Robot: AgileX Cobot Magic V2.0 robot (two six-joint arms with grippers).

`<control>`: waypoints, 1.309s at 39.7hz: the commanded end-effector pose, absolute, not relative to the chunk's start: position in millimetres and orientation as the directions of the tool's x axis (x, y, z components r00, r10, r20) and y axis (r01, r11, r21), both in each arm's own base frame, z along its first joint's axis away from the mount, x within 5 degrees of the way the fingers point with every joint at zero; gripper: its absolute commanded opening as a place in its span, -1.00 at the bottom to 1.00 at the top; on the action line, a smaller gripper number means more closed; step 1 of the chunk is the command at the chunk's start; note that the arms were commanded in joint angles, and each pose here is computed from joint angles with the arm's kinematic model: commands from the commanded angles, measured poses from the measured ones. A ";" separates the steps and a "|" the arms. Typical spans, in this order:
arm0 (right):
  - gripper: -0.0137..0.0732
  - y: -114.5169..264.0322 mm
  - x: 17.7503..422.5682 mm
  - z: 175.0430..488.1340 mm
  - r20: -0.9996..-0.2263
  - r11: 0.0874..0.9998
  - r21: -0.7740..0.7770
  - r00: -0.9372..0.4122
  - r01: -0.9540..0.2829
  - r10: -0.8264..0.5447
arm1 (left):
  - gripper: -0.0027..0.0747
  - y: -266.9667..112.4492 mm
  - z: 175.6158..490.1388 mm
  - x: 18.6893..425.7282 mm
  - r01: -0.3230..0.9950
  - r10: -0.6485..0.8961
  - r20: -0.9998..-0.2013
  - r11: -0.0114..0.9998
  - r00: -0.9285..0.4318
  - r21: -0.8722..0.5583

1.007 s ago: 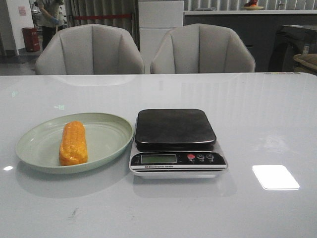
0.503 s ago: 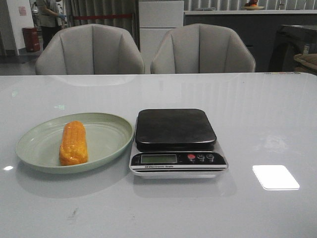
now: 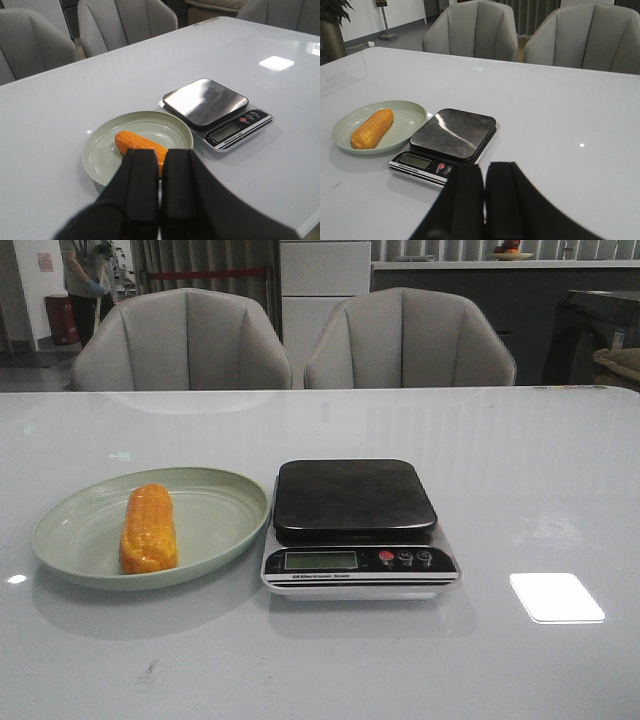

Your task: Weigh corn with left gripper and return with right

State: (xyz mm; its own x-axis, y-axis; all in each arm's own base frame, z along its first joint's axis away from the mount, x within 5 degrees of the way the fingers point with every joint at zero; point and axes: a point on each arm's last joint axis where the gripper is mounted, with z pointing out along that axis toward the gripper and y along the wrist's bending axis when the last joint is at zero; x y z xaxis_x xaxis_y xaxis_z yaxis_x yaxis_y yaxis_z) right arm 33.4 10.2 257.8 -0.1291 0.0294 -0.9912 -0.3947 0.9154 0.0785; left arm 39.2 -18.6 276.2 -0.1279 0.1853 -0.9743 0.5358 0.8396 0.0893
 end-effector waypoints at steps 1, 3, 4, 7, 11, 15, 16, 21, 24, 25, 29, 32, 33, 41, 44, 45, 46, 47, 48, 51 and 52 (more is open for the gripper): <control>-0.28 8.7 29.9 273.1 -0.998 0.913 0.057 -0.018 -0.405 0.054 | -0.64 -20.0 291.2 38.9 0.540 0.128 -0.990 0.838 -0.052 0.080; -0.28 8.7 29.9 273.1 -0.998 0.913 0.057 -0.018 -0.405 0.054 | -0.64 -20.0 291.2 38.9 0.540 0.128 -0.990 0.838 -0.052 0.080; -0.28 8.7 29.9 273.1 -0.998 0.913 0.057 -0.018 -0.405 0.054 | -0.64 -20.0 291.2 38.9 0.540 0.128 -0.990 0.838 -0.052 0.080; -0.28 8.7 29.9 273.1 -0.998 0.913 0.057 -0.018 -0.405 0.054 | -0.64 -20.2 290.0 39.2 0.540 0.131 -0.990 0.838 -0.055 0.080; -0.28 8.7 29.9 273.1 -0.998 0.913 0.057 -0.018 -0.405 0.054 | -0.64 -21.5 282.3 40.9 0.542 0.145 -0.987 0.836 -0.074 0.082; -0.28 8.7 29.9 273.1 -0.998 0.913 0.057 -0.018 -0.405 0.054 | -0.64 -20.9 275.2 43.3 0.510 0.154 -0.983 0.856 -0.098 0.084; -0.28 8.7 29.9 273.1 -0.998 0.913 0.057 -0.018 -0.405 0.054 | -0.64 -20.0 274.6 43.9 0.490 0.153 -0.983 0.868 -0.103 0.084; -0.28 8.7 29.9 273.1 -0.998 0.913 0.057 -0.018 -0.405 0.054 | -0.64 -13.5 273.0 46.7 0.357 0.137 -0.982 0.930 -0.129 0.083; -0.28 8.7 29.9 273.1 -0.998 0.913 0.057 -0.018 -0.405 0.054 | -0.64 -9.0 270.5 47.6 0.265 0.119 -0.982 0.961 -0.147 0.077; -0.28 8.7 29.9 273.1 -0.998 0.913 0.057 -0.018 -0.405 0.054 | -0.64 -7.7 268.2 48.0 0.235 0.109 -0.982 0.970 -0.157 0.070; -0.28 8.7 29.9 273.1 -0.998 0.913 0.057 -0.018 -0.405 0.054 | -0.64 -3.3 261.4 46.7 0.138 0.076 -0.988 0.989 -0.131 0.058; -0.28 8.7 29.9 273.1 -0.998 0.913 0.057 -0.018 -0.405 0.054 | -0.64 -1.9 257.0 46.2 0.090 0.051 -0.997 0.995 -0.063 0.046; -0.28 8.7 29.9 273.1 -0.998 0.913 0.057 -0.018 -0.405 0.054 | -0.64 -1.5 254.8 46.1 0.073 0.039 -0.999 0.997 -0.037 0.036; -0.28 8.7 29.9 273.1 -0.998 0.913 0.057 -0.018 -0.405 0.054 | -0.64 -2.2 230.1 48.7 0.057 -0.011 -0.999 0.998 0.050 -0.008; -0.28 8.7 29.9 273.1 -0.998 0.913 0.057 -0.018 -0.405 0.054 | -0.64 -2.9 221.5 51.1 0.064 -0.032 -0.998 0.998 0.056 -0.028; -0.28 8.7 29.9 273.1 -0.998 0.913 0.057 -0.018 -0.405 0.054 | -0.64 -3.1 218.7 51.9 0.067 -0.038 -0.998 0.997 0.059 -0.034; -0.28 8.7 29.9 273.1 -0.998 0.913 0.057 -0.018 -0.405 0.054 | -0.64 -3.3 216.0 52.6 0.068 -0.040 -0.997 0.997 0.061 -0.035; -0.28 8.7 29.9 273.1 -0.998 0.913 0.057 -0.018 -0.405 0.054 | -0.64 -3.4 213.9 53.0 0.068 -0.042 -0.997 0.997 0.061 -0.038; -0.28 8.7 29.9 273.1 -0.998 0.913 0.057 -0.018 -0.405 0.054 | -0.64 -3.5 211.0 53.6 0.069 -0.044 -0.997 0.997 0.058 -0.040; -0.28 8.7 29.9 273.1 -0.998 0.913 0.057 -0.018 -0.405 0.054 | -0.64 -3.7 204.2 55.0 0.071 -0.044 -0.997 0.997 0.061 -0.040; -0.28 8.7 29.9 273.1 -0.998 0.913 0.057 -0.018 -0.405 0.054 | -0.64 -3.8 202.3 55.4 0.072 -0.045 -0.997 0.997 0.071 -0.040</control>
